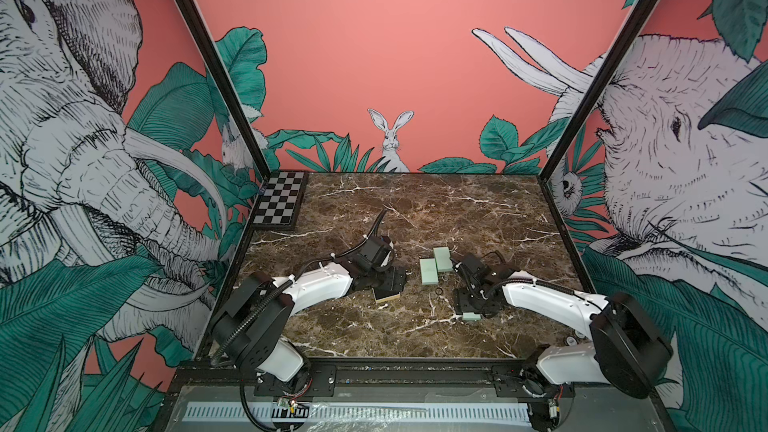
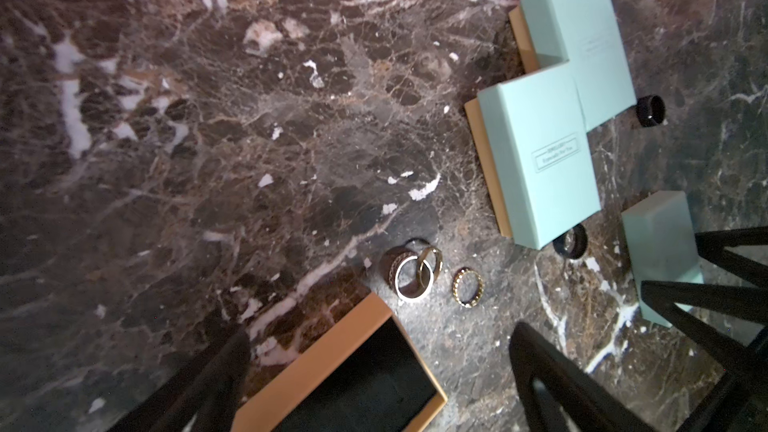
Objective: Take the rings out of the lift-off lid box
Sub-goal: Pick up the lid from the center of the board.
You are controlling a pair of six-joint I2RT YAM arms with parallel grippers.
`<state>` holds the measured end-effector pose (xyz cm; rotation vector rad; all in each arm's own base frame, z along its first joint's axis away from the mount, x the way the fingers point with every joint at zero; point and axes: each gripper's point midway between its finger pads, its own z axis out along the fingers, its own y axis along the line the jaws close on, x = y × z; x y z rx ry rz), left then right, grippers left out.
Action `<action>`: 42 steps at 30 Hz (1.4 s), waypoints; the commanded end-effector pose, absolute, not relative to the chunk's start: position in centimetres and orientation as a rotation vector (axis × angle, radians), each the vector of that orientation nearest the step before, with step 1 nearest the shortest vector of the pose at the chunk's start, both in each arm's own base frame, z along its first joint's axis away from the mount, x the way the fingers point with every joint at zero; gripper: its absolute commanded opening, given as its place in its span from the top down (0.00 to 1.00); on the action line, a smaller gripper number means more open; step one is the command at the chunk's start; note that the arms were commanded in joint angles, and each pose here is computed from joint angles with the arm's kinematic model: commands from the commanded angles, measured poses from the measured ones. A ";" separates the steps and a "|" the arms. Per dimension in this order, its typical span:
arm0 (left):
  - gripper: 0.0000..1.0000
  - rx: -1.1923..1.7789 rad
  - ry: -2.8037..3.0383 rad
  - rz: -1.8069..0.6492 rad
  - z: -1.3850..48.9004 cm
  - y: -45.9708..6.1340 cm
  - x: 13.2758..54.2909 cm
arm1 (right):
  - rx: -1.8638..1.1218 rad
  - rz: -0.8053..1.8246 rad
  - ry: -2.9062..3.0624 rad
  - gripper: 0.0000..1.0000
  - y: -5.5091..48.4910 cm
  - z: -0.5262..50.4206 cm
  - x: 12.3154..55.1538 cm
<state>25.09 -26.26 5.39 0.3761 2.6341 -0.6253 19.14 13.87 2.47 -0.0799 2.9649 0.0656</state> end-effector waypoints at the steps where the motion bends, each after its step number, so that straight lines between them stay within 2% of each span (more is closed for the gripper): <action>1: 0.01 0.360 2.661 -0.617 5.0 -25.7 24.3 | -0.080 0.065 2.995 0.26 13.6 1.9 18.6; 5: 0.01 0.311 2.668 -0.597 5.3 -24.7 23.8 | -0.076 0.082 2.994 0.28 13.7 2.0 18.6; 8: 0.01 0.248 2.675 -0.585 5.6 -23.8 23.4 | -0.068 0.095 2.988 0.34 13.8 2.2 18.7; 13: 0.01 0.186 2.666 -0.649 5.8 -23.7 22.7 | -0.067 0.110 2.991 0.38 14.0 2.2 18.6; 28: 0.01 0.075 2.599 -0.861 6.9 -24.2 21.1 | -0.070 0.256 2.934 0.44 15.8 4.3 19.5; 31: 0.01 0.111 2.573 -0.813 7.6 -23.8 21.3 | -0.077 0.293 2.920 0.44 16.3 4.7 19.7; 37: 0.01 0.312 2.572 -0.536 8.7 -22.3 22.8 | -0.095 0.299 2.914 0.44 16.5 4.9 19.8; 42: 0.01 0.403 2.578 -0.420 7.5 -22.3 24.1 | -0.095 0.329 2.893 0.46 16.7 5.2 19.9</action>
